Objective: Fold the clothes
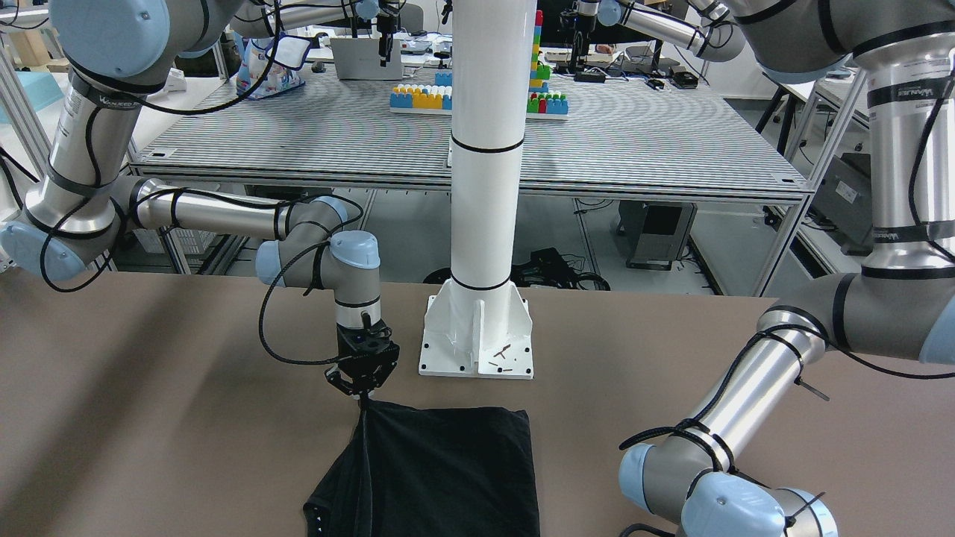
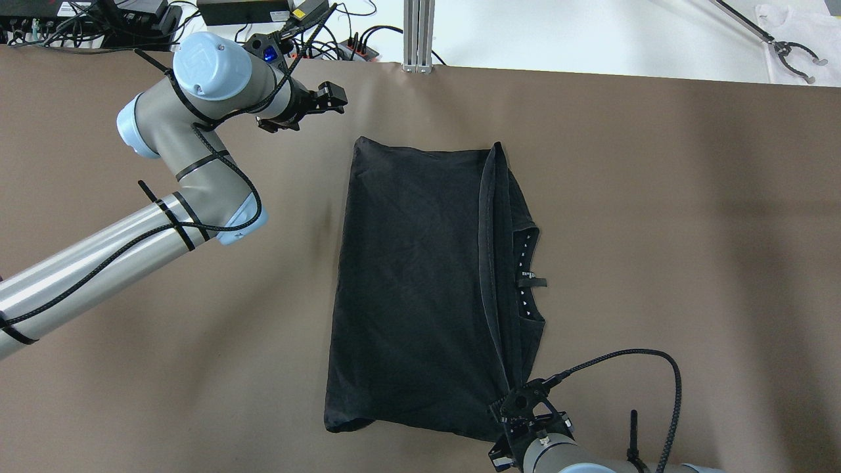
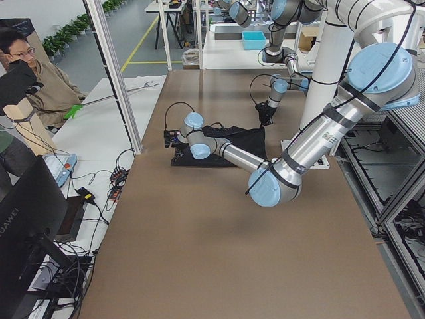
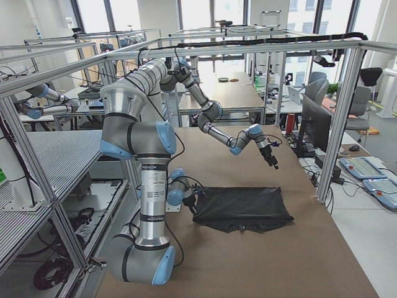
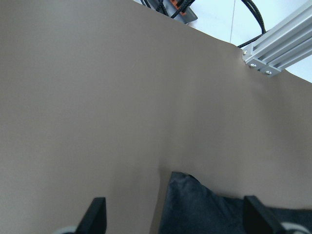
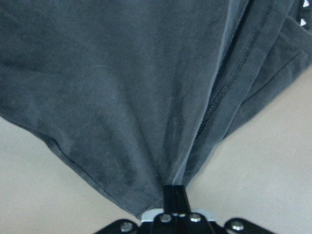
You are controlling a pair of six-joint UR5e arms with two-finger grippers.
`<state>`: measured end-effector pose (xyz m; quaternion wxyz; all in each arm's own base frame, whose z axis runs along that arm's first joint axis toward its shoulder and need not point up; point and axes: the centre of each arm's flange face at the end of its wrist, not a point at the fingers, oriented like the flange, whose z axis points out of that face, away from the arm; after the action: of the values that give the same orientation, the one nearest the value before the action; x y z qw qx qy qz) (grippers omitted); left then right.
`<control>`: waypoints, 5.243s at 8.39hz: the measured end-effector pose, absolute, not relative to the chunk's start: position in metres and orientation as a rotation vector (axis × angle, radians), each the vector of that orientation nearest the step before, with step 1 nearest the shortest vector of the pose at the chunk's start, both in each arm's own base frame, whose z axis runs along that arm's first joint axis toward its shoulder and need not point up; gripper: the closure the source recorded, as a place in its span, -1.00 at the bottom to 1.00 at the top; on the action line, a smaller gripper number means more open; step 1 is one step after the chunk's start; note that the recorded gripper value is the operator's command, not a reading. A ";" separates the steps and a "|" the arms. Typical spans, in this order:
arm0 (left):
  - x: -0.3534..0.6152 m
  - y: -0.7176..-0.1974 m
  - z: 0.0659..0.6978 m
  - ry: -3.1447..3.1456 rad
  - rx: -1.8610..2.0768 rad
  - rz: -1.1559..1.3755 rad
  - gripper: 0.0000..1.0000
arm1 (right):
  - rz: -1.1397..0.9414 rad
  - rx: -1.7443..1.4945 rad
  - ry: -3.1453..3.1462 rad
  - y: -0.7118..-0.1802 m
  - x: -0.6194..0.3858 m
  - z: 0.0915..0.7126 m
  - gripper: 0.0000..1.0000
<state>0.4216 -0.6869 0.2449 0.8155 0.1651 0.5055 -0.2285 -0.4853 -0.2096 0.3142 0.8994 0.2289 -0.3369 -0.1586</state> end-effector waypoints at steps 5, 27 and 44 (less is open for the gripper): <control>0.421 -0.686 0.254 1.073 0.337 -0.492 -1.00 | -0.272 0.506 -0.700 -0.243 -0.482 0.297 -0.89; 0.422 -0.683 0.266 1.062 0.331 -0.496 -1.00 | -0.231 0.480 -0.620 -0.358 -0.523 0.320 -0.89; 0.425 -0.683 0.258 1.071 0.329 -0.497 -1.00 | -0.228 0.504 -0.580 -0.493 -0.485 0.359 -0.89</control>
<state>0.4250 -0.6827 0.2581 0.8180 0.1545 0.5026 -0.2333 -0.4851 -0.4928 0.3588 0.9208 0.2453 -0.2823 -0.1110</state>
